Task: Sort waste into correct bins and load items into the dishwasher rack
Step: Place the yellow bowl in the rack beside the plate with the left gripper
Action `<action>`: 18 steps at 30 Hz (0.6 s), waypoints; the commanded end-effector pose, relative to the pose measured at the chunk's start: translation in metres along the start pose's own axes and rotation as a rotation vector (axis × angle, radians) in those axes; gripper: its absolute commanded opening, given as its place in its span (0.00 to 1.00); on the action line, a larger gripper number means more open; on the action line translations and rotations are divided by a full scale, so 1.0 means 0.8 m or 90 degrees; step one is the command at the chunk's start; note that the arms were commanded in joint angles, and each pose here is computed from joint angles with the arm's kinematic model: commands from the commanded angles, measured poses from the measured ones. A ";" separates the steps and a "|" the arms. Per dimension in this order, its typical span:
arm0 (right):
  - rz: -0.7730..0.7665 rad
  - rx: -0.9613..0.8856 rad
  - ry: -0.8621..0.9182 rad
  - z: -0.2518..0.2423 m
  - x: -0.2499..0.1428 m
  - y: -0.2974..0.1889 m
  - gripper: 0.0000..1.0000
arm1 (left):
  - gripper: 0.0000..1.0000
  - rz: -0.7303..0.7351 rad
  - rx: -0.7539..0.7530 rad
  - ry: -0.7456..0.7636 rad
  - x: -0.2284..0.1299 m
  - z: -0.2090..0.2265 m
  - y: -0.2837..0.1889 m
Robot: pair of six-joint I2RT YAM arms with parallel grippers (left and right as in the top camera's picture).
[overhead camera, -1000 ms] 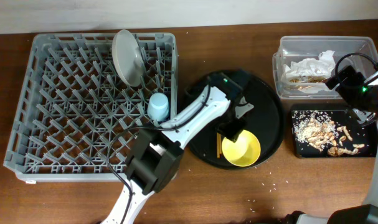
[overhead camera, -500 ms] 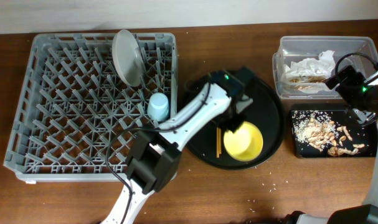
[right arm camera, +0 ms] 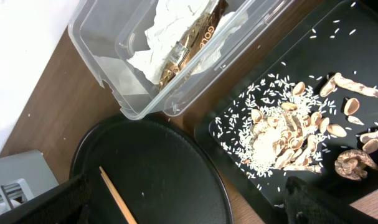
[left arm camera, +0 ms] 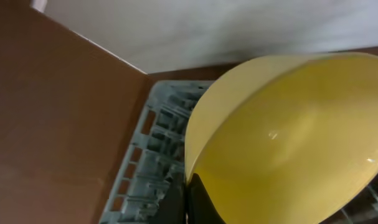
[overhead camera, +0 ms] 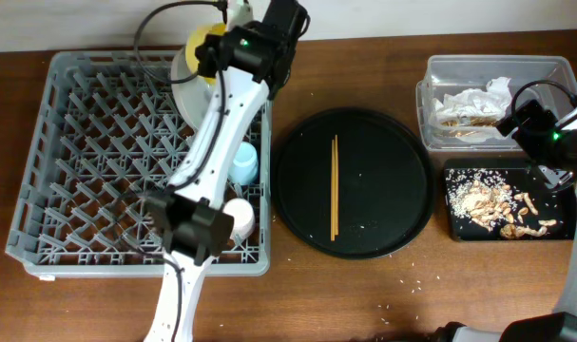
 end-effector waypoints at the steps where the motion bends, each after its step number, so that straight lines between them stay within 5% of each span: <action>1: -0.013 0.006 -0.003 0.003 0.007 -0.007 0.98 | 0.01 -0.022 0.101 0.036 -0.020 -0.033 0.029; 6: -0.013 0.006 -0.003 0.003 0.007 -0.007 0.99 | 0.01 -0.006 0.108 0.094 -0.047 -0.066 0.044; 15: -0.013 0.006 -0.003 0.003 0.007 -0.007 0.98 | 0.01 -0.011 0.033 0.170 -0.069 -0.110 -0.018; 16: -0.013 0.006 -0.003 0.003 0.007 -0.007 0.98 | 0.06 -0.004 0.019 0.173 -0.072 -0.114 -0.020; 18: -0.013 0.006 -0.003 0.003 0.007 -0.007 0.99 | 0.32 0.002 0.011 0.175 -0.074 -0.116 -0.020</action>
Point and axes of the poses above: each gripper's point midway between its finger pads, its own y axis out along the fingers, its own z axis along the line the jaws close on, x = y × z, the point moved 3 cm from there along -y, back along the fingers, and after that the axes turned 8 degrees about -y, right-handed, at the moved point
